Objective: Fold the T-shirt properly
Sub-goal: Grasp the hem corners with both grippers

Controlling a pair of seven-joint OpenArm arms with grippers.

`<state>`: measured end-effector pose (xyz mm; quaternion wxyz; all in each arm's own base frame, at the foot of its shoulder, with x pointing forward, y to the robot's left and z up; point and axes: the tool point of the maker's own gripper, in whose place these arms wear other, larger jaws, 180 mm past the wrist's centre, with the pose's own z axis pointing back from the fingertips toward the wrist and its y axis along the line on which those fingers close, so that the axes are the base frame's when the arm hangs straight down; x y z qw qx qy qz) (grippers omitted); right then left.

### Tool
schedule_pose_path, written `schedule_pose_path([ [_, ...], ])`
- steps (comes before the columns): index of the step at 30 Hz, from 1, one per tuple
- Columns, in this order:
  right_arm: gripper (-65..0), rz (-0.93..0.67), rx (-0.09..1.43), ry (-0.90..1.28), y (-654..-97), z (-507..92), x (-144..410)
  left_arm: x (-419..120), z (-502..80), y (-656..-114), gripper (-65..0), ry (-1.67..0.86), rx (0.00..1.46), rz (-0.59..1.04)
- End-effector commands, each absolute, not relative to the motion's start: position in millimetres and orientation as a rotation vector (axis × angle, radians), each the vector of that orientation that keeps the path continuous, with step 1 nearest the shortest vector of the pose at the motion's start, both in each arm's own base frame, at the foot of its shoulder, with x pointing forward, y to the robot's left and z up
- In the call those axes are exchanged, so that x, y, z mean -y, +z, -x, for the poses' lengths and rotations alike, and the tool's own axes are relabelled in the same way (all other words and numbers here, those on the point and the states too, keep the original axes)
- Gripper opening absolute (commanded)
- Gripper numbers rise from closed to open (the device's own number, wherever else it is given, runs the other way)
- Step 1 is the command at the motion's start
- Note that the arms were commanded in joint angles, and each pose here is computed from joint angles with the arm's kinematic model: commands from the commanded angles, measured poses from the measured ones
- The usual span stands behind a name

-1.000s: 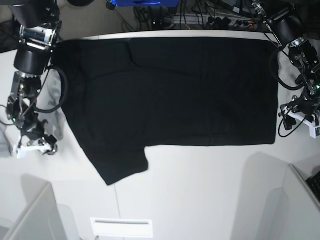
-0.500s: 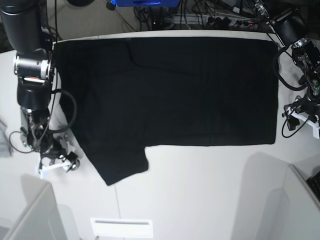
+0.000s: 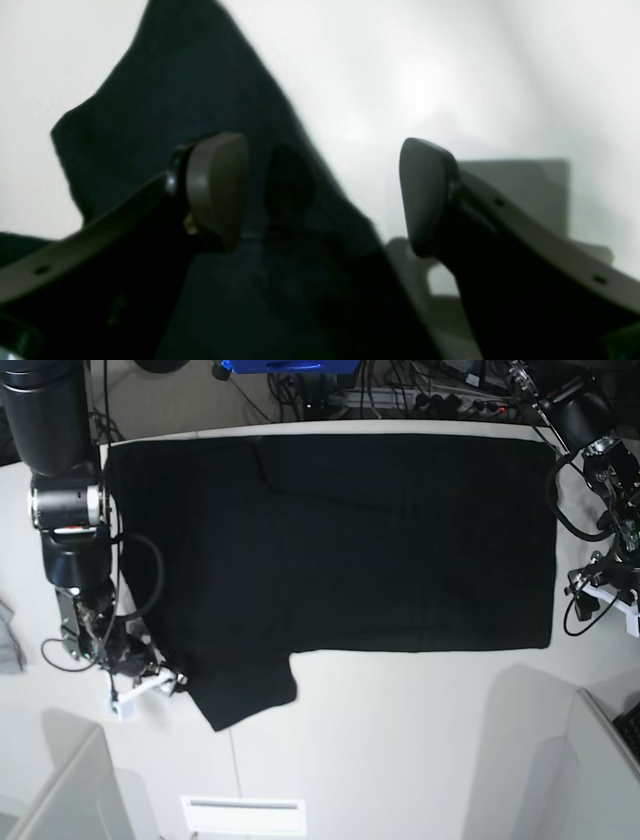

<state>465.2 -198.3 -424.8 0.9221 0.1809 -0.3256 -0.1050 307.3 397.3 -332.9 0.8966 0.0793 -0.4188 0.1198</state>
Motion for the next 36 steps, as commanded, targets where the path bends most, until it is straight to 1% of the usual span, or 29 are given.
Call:
schedule_pose_path([
  [1,-21.0,-0.379,0.716,-0.205,-406.3,-479.8,201.3,-403.7,-315.1,-314.5,-17.8,0.237,0.921,-0.184],
  [3,-21.0,-0.394,0.707,-0.196,-411.2,-477.3,189.4,-403.9,-315.0,-314.5,-17.8,0.238,0.921,-0.185],
  [7,-21.2,-0.400,0.704,-0.193,-412.4,-476.9,184.7,-404.4,-315.0,-314.0,-17.8,0.237,0.921,-0.186],
  [9,-22.8,-0.398,0.706,-0.194,-412.2,-477.3,185.1,-404.5,-314.9,-314.6,-17.8,0.238,0.920,-0.186],
  [10,-25.4,-0.397,0.715,-0.195,-411.3,-478.4,185.5,-403.6,-315.3,-314.9,-17.8,0.235,0.919,-0.185],
  [13,-36.5,-0.376,0.719,-0.165,-417.0,-475.7,182.8,-402.9,-315.4,-316.3,-17.8,0.234,0.915,-0.182],
  [17,-53.3,-0.365,0.723,-0.152,-420.4,-474.0,181.8,-405.2,-313.4,-330.4,-17.8,0.258,0.881,-0.163],
  [20,-63.2,-0.365,0.730,-0.153,-419.7,-474.8,182.1,-406.0,-312.3,-339.1,-17.6,0.273,0.863,-0.150],
  [21,-65.0,-0.365,0.730,-0.153,-419.7,-474.8,182.1,-406.3,-316.2,-337.8,-17.6,0.279,0.870,-0.144],
  [28,-65.0,-0.365,0.726,-0.156,-420.0,-474.4,182.2,-408.0,-336.8,-350.5,-17.6,0.343,0.852,-0.081],
  [31,-65.0,-0.366,0.727,-0.155,-419.6,-474.7,182.0,-399.9,-356.0,-357.9,-17.4,0.261,0.791,-0.112],
  [33,-65.0,-0.367,0.731,-0.156,-418.1,-475.9,182.1,-392.8,-368.8,-361.9,-17.1,0.235,0.770,-0.103],
  [36,-65.0,-0.369,0.732,-0.157,-417.6,-476.2,181.9,-392.9,-383.2,-362.7,-17.1,0.273,0.805,-0.066],
])
